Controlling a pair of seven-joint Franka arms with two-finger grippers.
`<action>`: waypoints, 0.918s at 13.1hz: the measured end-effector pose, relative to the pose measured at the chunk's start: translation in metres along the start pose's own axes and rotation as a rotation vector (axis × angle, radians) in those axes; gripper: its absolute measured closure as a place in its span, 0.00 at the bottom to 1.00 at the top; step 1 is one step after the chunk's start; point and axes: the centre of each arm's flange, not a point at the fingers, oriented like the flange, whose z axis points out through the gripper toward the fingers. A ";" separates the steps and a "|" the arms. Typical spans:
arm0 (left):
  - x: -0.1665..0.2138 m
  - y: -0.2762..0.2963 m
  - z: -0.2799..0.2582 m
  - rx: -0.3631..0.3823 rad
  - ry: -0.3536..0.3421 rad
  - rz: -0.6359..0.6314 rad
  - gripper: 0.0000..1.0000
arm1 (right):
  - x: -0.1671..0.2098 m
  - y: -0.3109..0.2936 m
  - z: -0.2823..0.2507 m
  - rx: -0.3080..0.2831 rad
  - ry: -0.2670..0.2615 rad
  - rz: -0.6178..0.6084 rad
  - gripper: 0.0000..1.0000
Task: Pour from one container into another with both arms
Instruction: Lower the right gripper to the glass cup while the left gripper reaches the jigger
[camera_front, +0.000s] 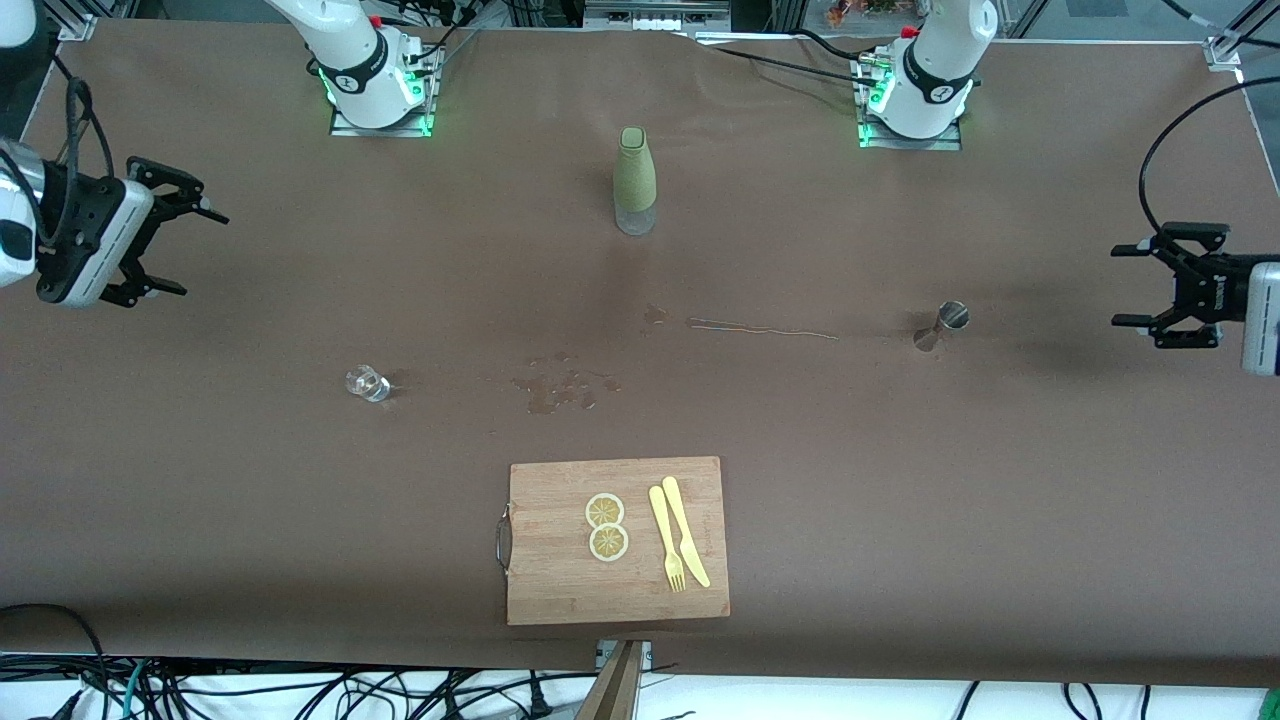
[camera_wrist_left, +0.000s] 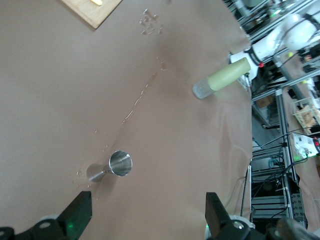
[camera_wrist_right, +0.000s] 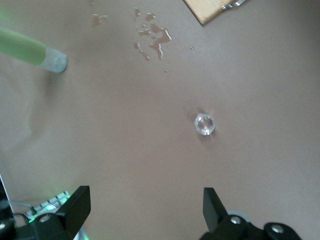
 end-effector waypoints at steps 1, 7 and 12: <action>-0.016 -0.015 0.014 -0.035 0.039 0.041 0.00 | -0.005 0.008 0.007 0.017 0.027 -0.052 0.00; -0.136 -0.105 0.122 -0.163 0.344 0.314 0.00 | -0.067 0.069 0.060 0.100 0.237 -0.302 0.00; -0.178 -0.133 0.179 -0.121 0.512 0.566 0.00 | -0.126 0.120 0.134 0.131 0.455 -0.465 0.00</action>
